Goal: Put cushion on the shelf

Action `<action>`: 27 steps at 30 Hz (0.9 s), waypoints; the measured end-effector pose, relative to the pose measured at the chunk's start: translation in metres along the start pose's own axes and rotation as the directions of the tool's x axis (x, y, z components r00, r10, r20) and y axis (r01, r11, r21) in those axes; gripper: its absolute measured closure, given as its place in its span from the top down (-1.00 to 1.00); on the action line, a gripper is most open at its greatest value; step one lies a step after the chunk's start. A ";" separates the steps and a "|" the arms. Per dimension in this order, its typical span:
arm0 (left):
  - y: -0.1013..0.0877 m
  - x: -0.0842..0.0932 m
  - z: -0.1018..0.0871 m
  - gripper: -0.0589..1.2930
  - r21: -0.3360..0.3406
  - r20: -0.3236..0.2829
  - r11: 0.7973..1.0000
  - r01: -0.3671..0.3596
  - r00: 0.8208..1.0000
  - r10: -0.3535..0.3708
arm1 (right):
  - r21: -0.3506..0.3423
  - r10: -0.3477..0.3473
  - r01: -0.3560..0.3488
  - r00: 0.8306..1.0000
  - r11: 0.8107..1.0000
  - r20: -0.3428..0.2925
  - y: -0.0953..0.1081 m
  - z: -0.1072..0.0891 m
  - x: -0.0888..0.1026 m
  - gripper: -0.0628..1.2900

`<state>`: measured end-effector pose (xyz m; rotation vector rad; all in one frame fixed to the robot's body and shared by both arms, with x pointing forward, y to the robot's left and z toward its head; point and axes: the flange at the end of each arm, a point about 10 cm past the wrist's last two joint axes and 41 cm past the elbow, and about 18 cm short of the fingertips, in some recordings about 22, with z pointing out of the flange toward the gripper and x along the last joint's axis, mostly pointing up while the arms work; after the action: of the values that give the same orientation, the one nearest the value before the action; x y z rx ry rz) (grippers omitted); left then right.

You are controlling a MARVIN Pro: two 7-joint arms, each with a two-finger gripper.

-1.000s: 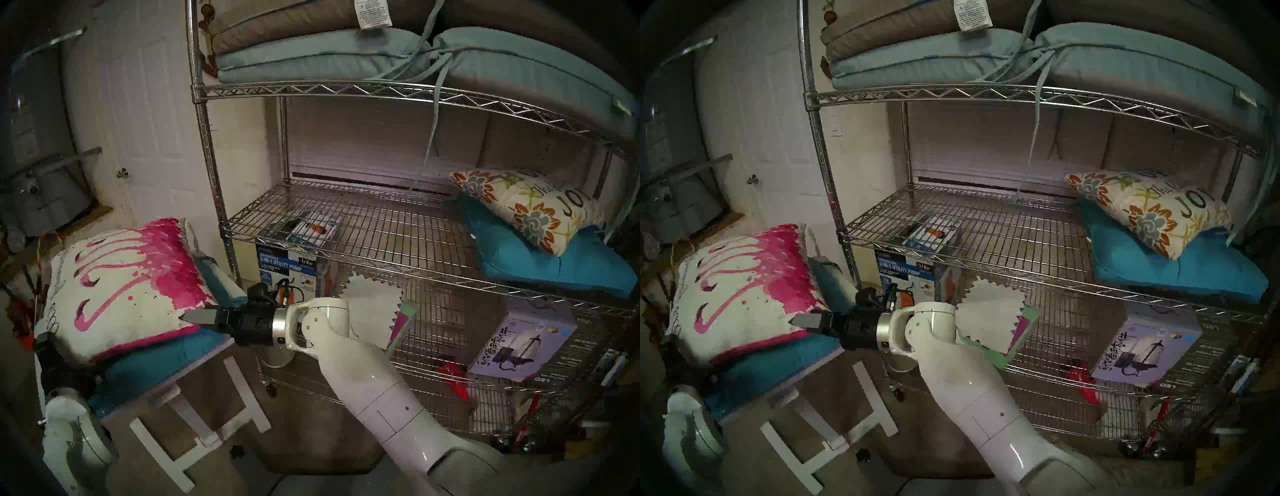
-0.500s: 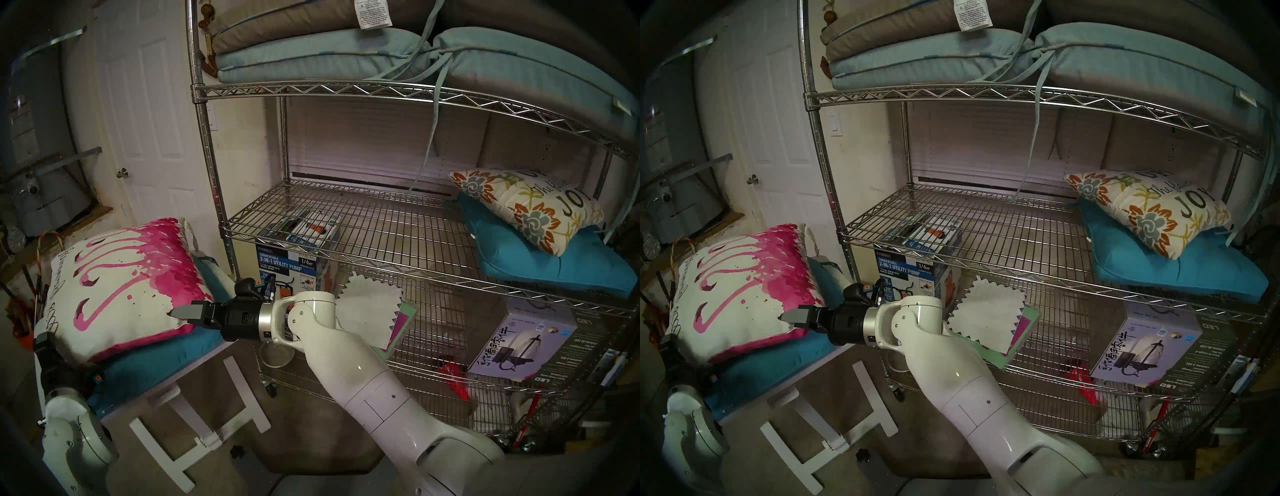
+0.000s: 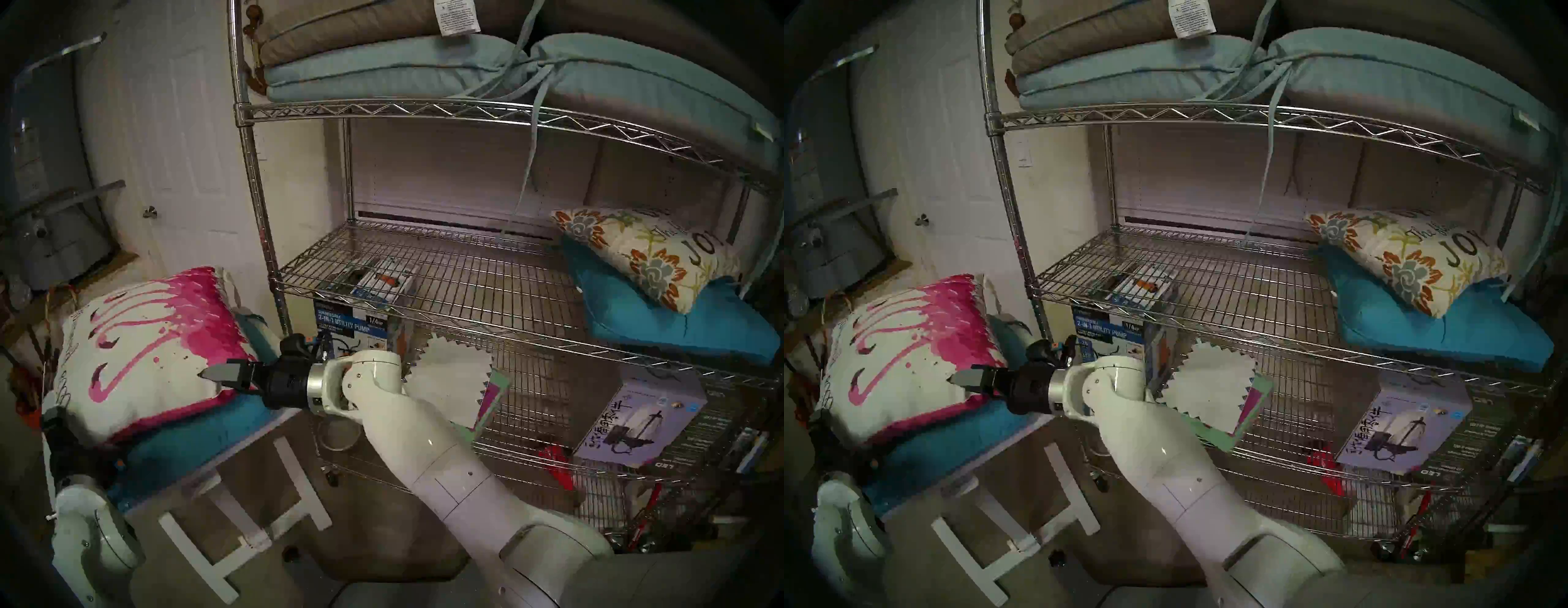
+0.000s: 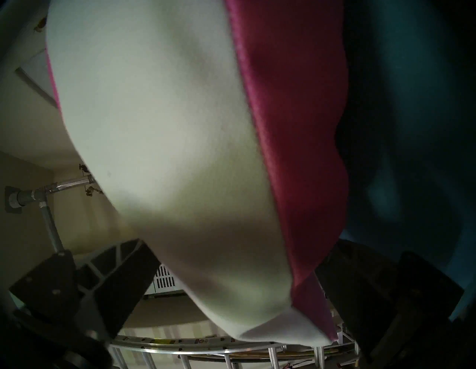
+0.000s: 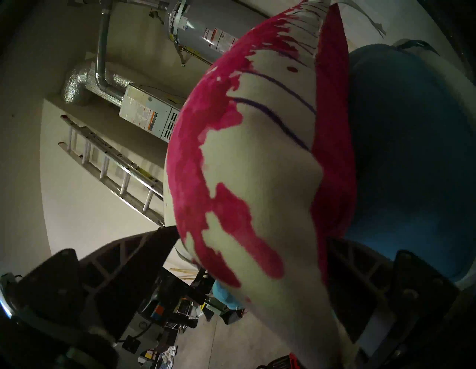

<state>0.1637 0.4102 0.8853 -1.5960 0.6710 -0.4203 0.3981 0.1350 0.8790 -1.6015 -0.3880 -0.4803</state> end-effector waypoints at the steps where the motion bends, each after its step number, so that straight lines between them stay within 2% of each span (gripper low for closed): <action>1: 0.000 0.000 0.000 0.97 0.000 -0.001 1.000 0.000 1.000 0.000 | -0.001 0.001 -0.001 1.000 1.000 -0.006 0.000 -0.001 0.002 0.89; 11: -0.001 0.001 0.000 0.97 0.002 -0.007 1.000 0.001 1.000 -0.001 | 0.009 0.030 -0.030 0.996 1.000 -0.078 -0.006 -0.007 0.009 0.89; 18: -0.001 0.001 0.000 0.97 0.002 -0.006 1.000 0.001 1.000 -0.001 | 0.023 0.052 -0.050 0.993 0.998 -0.101 -0.010 -0.014 -0.007 0.89; 21: 0.000 0.001 0.000 0.97 0.001 -0.006 1.000 0.001 1.000 -0.001 | 0.015 0.072 -0.071 0.991 0.997 -0.114 -0.006 -0.019 -0.019 0.89; 27: 0.000 0.001 -0.001 0.97 0.000 -0.006 1.000 0.001 1.000 -0.001 | 0.001 0.090 -0.091 0.988 0.996 -0.126 -0.001 -0.023 -0.030 0.89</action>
<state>0.1641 0.4091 0.8852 -1.5960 0.6743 -0.4262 0.3702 0.1134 0.8658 -1.5767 -0.2183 -0.5102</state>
